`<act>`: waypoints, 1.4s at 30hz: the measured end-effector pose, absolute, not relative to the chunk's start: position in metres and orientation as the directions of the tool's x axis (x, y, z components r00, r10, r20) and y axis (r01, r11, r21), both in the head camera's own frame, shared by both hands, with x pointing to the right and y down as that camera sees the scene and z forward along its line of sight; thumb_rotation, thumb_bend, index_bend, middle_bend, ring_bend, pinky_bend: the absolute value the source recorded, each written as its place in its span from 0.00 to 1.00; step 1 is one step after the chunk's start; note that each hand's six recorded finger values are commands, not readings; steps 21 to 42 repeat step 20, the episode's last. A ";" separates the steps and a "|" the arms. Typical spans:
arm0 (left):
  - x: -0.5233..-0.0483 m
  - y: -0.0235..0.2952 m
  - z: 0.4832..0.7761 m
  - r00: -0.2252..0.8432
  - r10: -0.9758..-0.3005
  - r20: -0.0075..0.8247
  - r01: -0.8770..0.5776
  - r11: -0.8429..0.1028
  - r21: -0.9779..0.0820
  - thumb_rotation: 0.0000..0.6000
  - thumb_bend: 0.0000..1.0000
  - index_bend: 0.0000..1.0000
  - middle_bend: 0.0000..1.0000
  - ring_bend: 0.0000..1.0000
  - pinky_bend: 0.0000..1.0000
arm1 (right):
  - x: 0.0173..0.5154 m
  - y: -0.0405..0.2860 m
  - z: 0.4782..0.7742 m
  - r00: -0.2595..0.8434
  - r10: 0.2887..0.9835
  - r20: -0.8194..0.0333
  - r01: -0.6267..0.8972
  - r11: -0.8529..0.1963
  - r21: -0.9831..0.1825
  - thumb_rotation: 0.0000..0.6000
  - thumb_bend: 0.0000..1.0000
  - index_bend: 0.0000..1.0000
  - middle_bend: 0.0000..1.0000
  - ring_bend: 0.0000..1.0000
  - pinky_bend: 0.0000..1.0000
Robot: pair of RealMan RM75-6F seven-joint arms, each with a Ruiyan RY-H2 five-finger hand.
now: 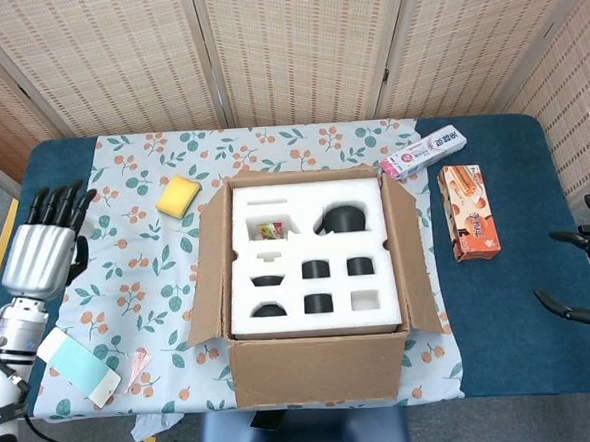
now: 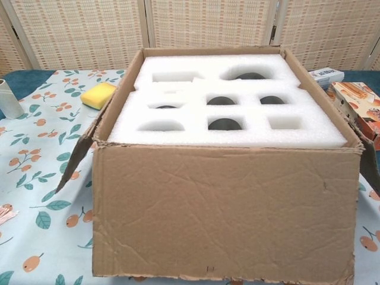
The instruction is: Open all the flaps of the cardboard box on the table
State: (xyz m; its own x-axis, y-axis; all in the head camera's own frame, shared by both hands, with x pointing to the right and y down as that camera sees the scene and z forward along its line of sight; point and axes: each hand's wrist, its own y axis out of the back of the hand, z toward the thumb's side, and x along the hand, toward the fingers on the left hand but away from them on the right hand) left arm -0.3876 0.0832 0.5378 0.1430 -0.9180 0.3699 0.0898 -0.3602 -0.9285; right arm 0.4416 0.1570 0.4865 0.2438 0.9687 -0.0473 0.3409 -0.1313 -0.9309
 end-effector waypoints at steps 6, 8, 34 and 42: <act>-0.450 0.132 0.543 0.006 -0.903 0.430 -0.043 -0.430 -0.902 1.00 0.44 0.00 0.00 0.00 0.00 | 0.439 0.149 0.514 0.160 0.977 -0.139 0.191 -0.169 -0.967 0.79 0.29 0.17 0.00 0.00 0.00; -0.469 0.146 0.544 -0.036 -0.900 0.434 -0.073 -0.430 -0.900 1.00 0.44 0.00 0.00 0.00 0.00 | 0.437 0.147 0.521 0.132 0.978 -0.160 0.164 -0.181 -0.970 0.79 0.29 0.17 0.00 0.00 0.00; -0.528 0.184 0.560 -0.134 -0.912 0.388 -0.081 -0.380 -0.921 1.00 0.44 0.00 0.00 0.00 0.00 | 0.416 0.149 0.546 0.114 0.962 -0.249 0.174 -0.266 -0.948 0.80 0.29 0.17 0.00 0.00 0.00; -0.528 0.184 0.560 -0.134 -0.912 0.388 -0.081 -0.380 -0.921 1.00 0.44 0.00 0.00 0.00 0.00 | 0.416 0.149 0.546 0.114 0.962 -0.249 0.174 -0.266 -0.948 0.80 0.29 0.17 0.00 0.00 0.00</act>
